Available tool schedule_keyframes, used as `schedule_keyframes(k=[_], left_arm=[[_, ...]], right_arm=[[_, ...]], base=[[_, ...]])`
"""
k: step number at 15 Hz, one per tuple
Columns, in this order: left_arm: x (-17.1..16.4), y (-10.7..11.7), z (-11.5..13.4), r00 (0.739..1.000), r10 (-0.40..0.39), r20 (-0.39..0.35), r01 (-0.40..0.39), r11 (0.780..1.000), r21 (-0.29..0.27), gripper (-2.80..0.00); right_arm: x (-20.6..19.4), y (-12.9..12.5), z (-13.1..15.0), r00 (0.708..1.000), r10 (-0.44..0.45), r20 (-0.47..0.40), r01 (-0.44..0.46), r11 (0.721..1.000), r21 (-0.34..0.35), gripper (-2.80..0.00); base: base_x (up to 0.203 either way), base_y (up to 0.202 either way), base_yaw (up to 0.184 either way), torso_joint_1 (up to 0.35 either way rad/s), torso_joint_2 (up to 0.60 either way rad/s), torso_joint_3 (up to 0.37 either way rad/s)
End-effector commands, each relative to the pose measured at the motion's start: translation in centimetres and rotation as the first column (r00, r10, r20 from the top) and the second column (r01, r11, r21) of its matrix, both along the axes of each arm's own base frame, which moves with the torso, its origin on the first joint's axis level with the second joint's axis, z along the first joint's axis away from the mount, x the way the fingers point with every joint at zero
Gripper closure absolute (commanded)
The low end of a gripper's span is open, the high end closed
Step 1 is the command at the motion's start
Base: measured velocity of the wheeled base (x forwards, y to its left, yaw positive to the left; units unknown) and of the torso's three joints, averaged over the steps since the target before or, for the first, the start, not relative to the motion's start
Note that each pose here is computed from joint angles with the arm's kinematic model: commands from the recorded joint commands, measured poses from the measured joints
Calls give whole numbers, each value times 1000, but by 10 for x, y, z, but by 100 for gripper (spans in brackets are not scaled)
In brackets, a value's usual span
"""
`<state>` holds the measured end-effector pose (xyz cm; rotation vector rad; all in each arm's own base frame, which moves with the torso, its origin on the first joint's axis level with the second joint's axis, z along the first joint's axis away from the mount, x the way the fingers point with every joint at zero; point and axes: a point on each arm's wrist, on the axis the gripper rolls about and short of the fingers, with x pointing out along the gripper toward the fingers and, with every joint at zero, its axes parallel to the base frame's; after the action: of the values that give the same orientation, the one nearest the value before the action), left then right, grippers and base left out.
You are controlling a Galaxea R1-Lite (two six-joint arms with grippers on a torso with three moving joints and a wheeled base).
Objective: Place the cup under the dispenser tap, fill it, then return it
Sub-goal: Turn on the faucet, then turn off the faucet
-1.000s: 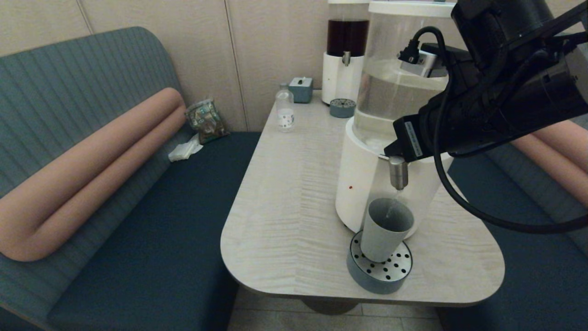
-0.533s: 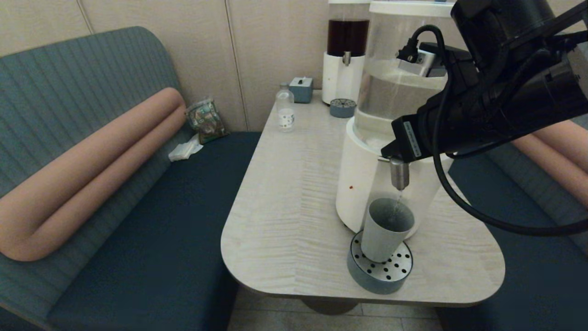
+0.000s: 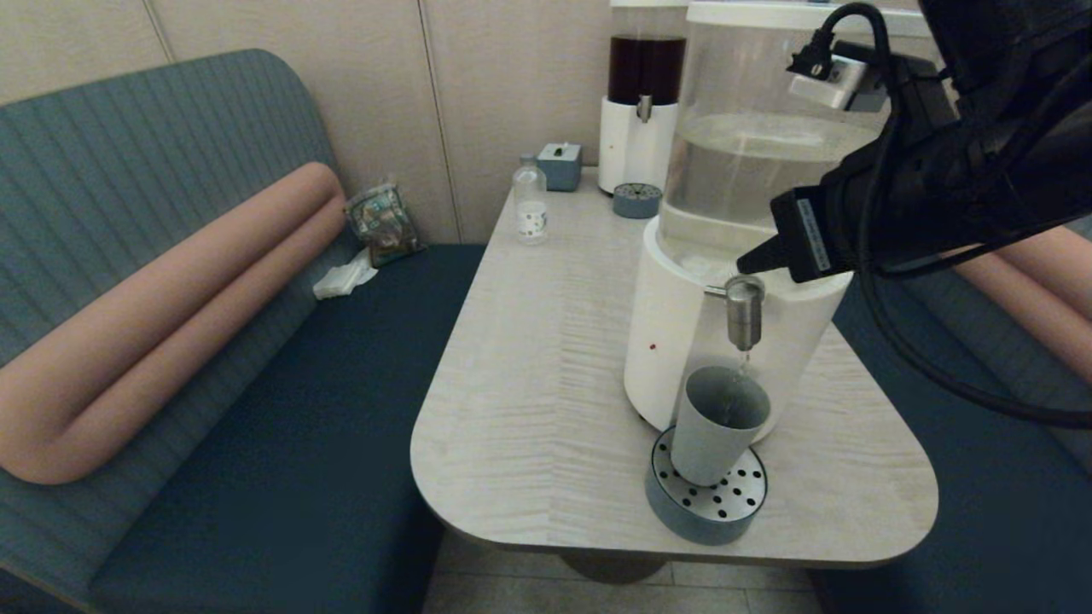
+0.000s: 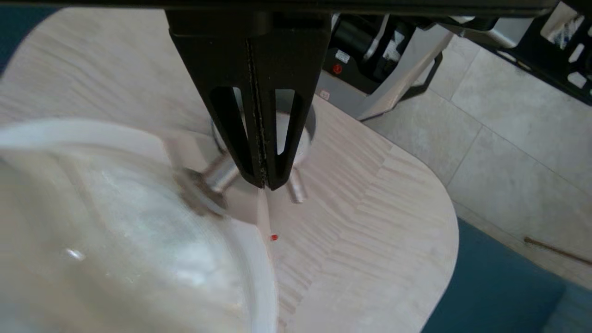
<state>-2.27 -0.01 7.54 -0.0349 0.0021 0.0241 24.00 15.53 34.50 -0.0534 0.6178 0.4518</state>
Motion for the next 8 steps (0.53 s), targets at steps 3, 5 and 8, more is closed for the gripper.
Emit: schedule_keyframes(k=[3,5,8], left_arm=[[0,0,0,1000,0,-2,0,1000,0,0],[0,0,0,1000,1,-1,-1,1000,0,0],[0,0,0,1000,1,-1,-1,1000,0,0]], right_arm=[[-24,-16,16,999,-8,44,6,1000,27,0],[-43,-28,22,998,-12,63,10,999,37,0],[-96,-66,38,989,-47,142,37,996,77,0]], base=[[0,0,0,0,0,0],[0,0,0,0,0,0],[0,0,0,0,0,0]])
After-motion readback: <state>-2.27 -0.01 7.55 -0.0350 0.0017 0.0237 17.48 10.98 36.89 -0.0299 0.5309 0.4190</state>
